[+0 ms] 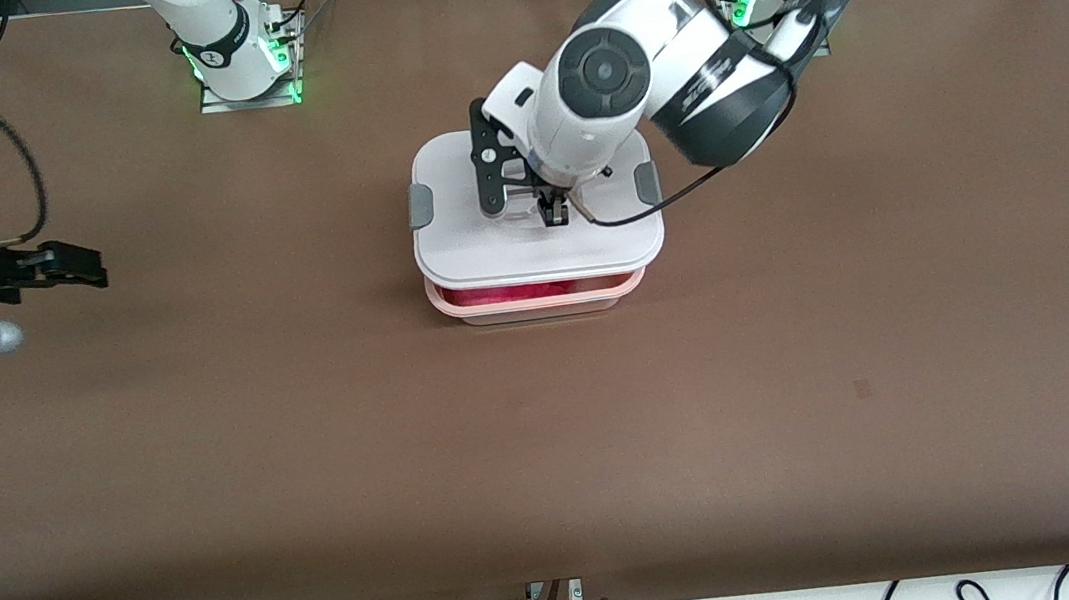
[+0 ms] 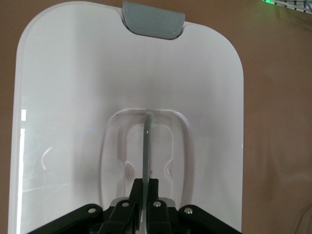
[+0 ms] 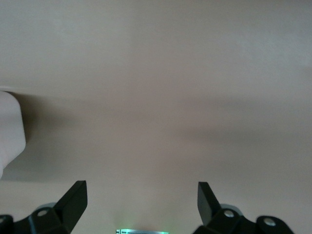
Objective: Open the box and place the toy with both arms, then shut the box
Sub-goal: 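Lower the lid onto the box with the left gripper while the right gripper withdraws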
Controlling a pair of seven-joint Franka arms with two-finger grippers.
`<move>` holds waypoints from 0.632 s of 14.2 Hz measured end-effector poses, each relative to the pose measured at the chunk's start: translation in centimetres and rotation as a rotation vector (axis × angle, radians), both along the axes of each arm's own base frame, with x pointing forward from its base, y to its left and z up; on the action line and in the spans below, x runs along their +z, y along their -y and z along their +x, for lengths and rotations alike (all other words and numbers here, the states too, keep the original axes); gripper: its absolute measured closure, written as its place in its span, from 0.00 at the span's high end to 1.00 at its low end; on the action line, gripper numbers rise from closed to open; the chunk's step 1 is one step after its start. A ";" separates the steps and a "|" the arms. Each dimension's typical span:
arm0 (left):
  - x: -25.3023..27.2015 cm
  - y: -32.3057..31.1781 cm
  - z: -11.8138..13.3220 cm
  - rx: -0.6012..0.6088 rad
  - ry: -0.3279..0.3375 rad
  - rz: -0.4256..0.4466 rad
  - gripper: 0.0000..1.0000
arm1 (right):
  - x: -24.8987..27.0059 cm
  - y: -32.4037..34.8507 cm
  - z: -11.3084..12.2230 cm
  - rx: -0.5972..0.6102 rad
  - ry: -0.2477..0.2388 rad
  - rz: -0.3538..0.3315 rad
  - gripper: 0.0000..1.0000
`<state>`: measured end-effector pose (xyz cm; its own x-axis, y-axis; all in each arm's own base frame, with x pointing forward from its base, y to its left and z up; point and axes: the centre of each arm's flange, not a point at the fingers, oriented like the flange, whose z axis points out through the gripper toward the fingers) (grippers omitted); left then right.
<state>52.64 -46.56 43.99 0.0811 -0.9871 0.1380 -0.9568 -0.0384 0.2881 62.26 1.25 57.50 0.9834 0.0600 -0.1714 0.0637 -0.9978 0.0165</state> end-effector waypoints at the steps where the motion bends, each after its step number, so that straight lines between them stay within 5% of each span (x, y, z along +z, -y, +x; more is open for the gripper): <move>1: -0.8 0.0 0.2 0.002 -0.012 0.004 0.07 | 0.0 0.9 0.0 -0.013 -0.003 0.002 1.00; 4: -2.8 0.0 0.8 0.047 -0.032 0.015 0.07 | 1.0 0.4 -1.0 0.008 -0.003 0.023 1.00; 9: -6.3 1.2 0.4 0.066 -0.019 0.053 0.07 | 5.5 2.9 -5.6 -0.003 0.039 0.011 1.00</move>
